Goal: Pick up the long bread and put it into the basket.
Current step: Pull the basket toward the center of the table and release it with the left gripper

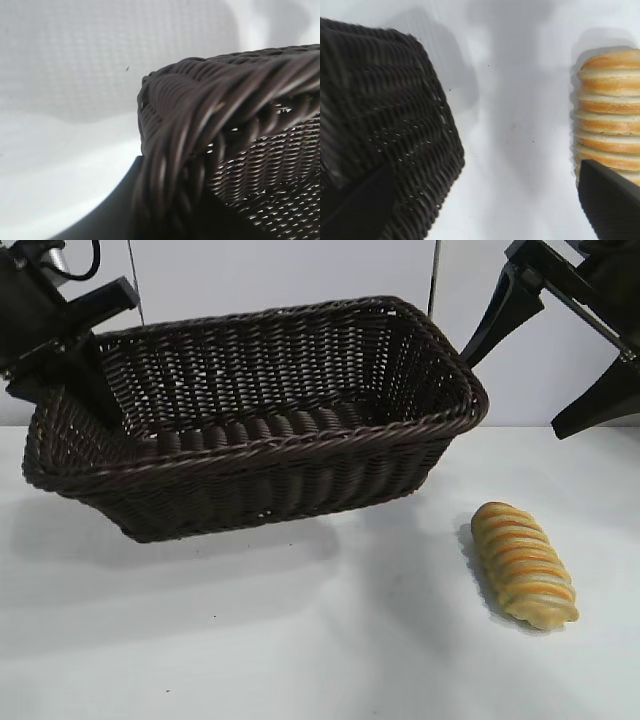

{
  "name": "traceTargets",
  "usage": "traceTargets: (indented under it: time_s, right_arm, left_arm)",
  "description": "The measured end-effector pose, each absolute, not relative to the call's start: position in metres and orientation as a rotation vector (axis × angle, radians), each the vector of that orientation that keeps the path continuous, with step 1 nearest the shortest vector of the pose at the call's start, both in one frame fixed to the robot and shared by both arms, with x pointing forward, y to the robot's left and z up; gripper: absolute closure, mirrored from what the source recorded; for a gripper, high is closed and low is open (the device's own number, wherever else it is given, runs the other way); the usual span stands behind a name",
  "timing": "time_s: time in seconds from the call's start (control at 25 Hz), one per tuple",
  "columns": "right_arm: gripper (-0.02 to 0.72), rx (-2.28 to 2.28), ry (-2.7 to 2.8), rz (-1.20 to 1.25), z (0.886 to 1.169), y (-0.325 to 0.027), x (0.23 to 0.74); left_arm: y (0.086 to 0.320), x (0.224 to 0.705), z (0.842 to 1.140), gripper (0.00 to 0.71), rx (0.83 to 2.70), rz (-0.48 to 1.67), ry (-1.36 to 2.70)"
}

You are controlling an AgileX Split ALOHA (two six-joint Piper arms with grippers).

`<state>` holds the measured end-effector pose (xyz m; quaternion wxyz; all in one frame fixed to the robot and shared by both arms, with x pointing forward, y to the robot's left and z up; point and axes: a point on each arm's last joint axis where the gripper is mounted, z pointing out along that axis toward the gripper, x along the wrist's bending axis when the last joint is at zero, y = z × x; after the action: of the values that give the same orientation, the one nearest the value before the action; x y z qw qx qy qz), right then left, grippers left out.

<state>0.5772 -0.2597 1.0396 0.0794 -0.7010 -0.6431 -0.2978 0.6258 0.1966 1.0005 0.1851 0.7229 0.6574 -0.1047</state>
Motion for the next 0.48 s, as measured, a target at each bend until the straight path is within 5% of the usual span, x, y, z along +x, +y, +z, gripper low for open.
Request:
traceTargets:
  time_s: [0.48]
  right_arm:
    - [0.009,-2.092,-1.932,-0.892,1.040,-0.260,0.577]
  left_arm:
    - [0.183,0.644,0.946,0.609,2.082,-0.345,1.892]
